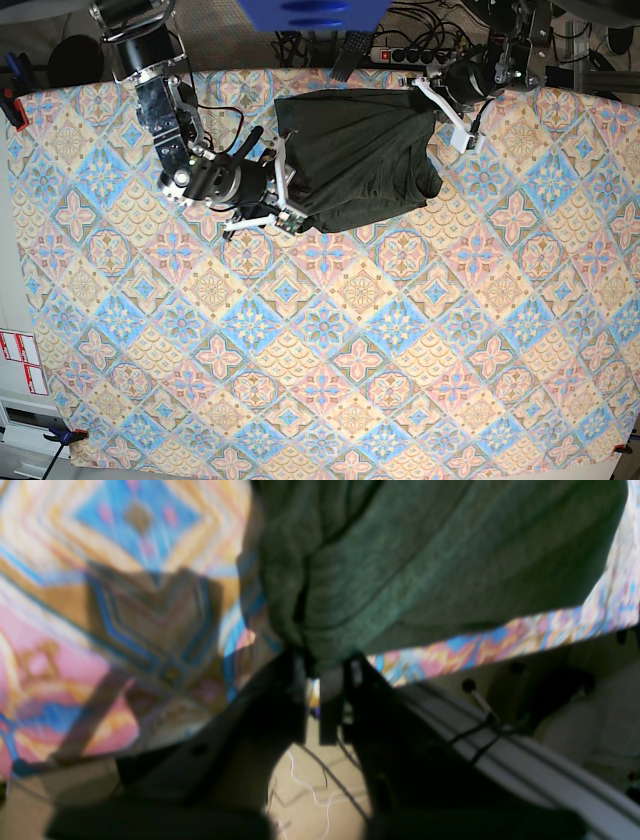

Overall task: Fold the T-shirt properly
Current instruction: 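Grasp the shirt's other end with the left gripper and lift it, then fold the lifted end with the left gripper over onto the bundle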

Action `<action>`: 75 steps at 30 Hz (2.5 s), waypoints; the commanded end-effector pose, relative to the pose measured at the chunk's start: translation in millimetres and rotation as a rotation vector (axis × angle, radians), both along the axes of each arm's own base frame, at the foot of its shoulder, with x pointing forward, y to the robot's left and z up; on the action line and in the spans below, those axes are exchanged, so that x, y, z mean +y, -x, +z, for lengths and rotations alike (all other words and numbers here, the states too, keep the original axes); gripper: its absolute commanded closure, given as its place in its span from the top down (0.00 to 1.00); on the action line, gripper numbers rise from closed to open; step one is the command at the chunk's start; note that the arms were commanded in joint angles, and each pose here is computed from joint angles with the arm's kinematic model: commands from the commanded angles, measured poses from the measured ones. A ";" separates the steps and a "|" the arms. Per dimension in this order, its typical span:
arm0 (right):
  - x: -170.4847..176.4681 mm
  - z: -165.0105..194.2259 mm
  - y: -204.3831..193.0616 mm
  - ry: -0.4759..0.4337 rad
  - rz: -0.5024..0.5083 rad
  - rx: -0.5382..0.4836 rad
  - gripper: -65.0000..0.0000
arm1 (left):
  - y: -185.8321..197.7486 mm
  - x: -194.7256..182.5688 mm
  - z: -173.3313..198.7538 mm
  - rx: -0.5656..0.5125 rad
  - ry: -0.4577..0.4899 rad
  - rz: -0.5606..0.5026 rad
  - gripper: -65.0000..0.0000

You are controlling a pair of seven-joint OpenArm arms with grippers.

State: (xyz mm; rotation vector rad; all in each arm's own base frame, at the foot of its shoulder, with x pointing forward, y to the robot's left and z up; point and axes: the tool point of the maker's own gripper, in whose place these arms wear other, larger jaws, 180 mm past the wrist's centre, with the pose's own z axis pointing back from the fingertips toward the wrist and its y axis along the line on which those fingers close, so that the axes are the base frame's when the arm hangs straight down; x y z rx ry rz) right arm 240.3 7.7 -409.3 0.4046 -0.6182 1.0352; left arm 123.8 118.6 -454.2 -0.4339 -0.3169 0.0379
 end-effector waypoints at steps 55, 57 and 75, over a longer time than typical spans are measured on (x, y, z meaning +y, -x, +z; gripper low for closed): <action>167.2 -15.2 8.3 0.003 0.415 0.038 0.19 | 11.4 -16.1 43.8 -0.077 0.044 -0.061 0.57; 167.0 -15.4 8.0 0.001 0.413 0.039 0.14 | 12.7 -15.3 43.0 -0.075 0.038 -0.063 0.49; 125.4 4.5 -64.9 -0.066 0.157 0.020 0.12 | 16.7 -25.2 46.1 -0.079 0.043 -0.097 0.18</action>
